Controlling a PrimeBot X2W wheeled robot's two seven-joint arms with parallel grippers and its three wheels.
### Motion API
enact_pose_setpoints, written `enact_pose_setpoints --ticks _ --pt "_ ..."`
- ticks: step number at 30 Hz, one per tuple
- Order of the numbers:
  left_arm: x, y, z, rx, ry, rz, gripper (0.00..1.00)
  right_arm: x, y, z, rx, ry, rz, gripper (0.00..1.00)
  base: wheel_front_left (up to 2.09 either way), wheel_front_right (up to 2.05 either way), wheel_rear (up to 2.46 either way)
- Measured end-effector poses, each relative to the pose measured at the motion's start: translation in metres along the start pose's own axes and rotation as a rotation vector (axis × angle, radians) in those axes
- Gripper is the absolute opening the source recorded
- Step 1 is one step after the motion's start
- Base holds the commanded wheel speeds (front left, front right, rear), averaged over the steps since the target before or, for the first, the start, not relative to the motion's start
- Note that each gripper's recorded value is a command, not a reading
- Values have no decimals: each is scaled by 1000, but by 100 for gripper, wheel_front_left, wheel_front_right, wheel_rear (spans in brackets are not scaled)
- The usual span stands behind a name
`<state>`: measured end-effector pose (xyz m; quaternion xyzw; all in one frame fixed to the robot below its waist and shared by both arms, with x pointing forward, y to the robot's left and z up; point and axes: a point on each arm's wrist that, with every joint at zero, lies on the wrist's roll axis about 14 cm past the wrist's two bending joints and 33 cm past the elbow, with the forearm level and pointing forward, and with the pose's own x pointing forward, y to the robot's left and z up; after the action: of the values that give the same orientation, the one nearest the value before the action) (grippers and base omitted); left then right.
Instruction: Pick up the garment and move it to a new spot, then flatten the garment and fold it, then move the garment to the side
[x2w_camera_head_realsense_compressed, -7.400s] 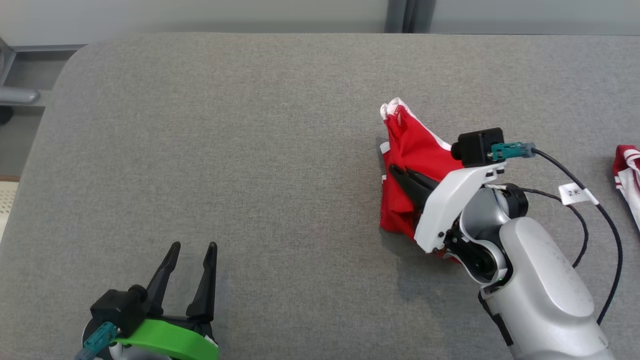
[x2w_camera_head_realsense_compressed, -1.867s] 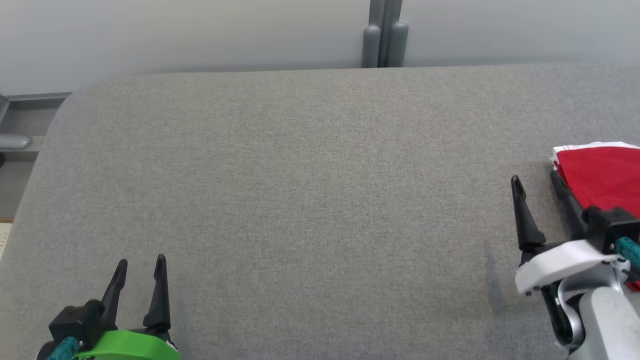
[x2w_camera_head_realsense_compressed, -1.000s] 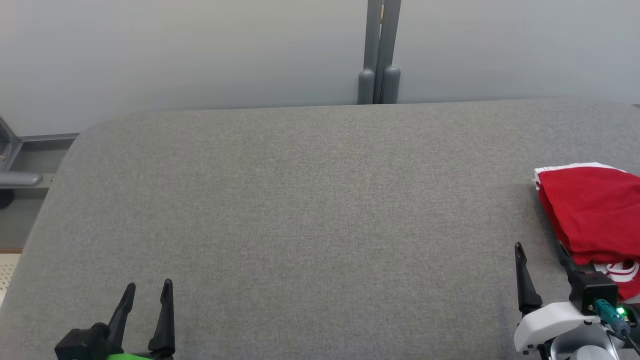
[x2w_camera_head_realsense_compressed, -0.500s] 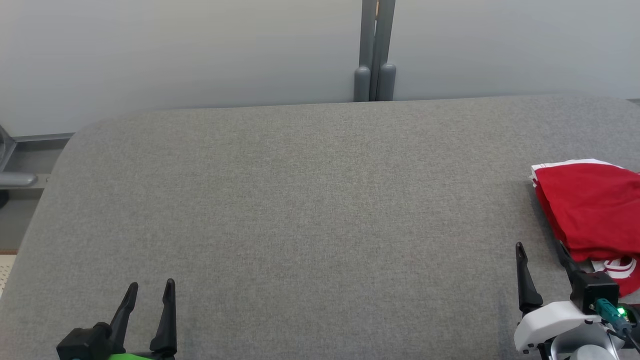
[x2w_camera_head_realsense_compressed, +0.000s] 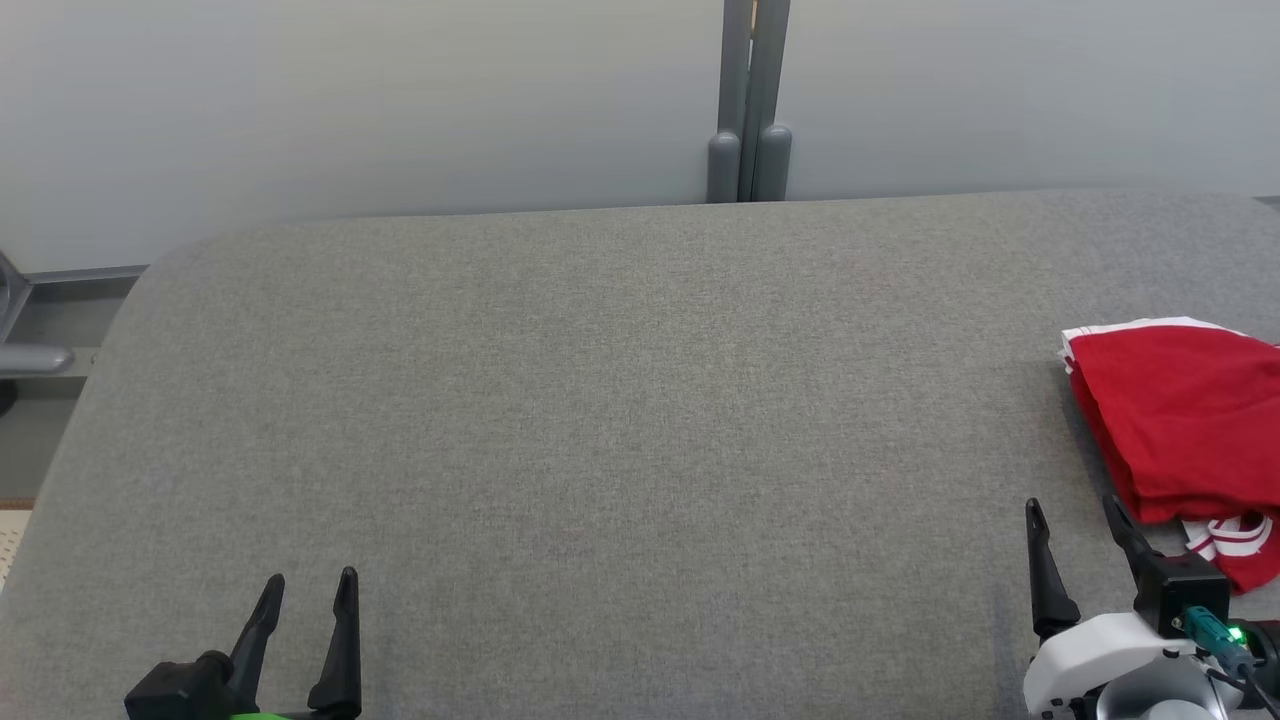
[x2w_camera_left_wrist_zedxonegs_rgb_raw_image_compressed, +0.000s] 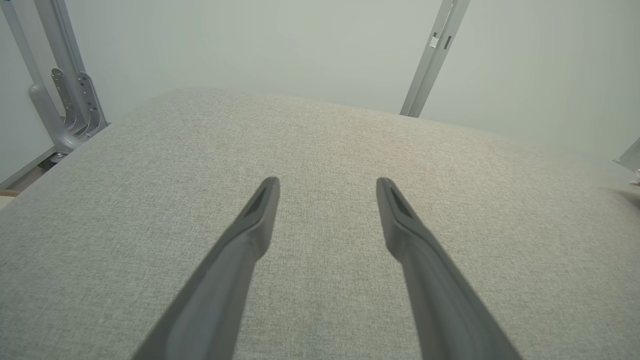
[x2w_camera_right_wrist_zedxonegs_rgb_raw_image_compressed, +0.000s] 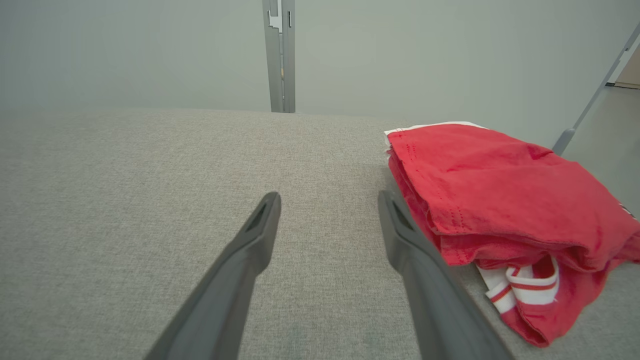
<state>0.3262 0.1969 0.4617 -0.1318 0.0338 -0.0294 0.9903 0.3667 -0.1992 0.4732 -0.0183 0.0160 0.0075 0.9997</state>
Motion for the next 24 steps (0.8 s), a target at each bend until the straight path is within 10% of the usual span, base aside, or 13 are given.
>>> enact_pose_setpoints --ticks 5,6,24 --pt "0 0 0 0 1 0 100 0 0 0 0 0 1 100 0 0 0" --pt "1 -1 -1 -1 1 0 0 0 0 0 0 0 1 0 0 0 0" --pt "-1 6 -19 -228 63 76 0 -8 -5 -24 284 93 -71 0 0 0 0"
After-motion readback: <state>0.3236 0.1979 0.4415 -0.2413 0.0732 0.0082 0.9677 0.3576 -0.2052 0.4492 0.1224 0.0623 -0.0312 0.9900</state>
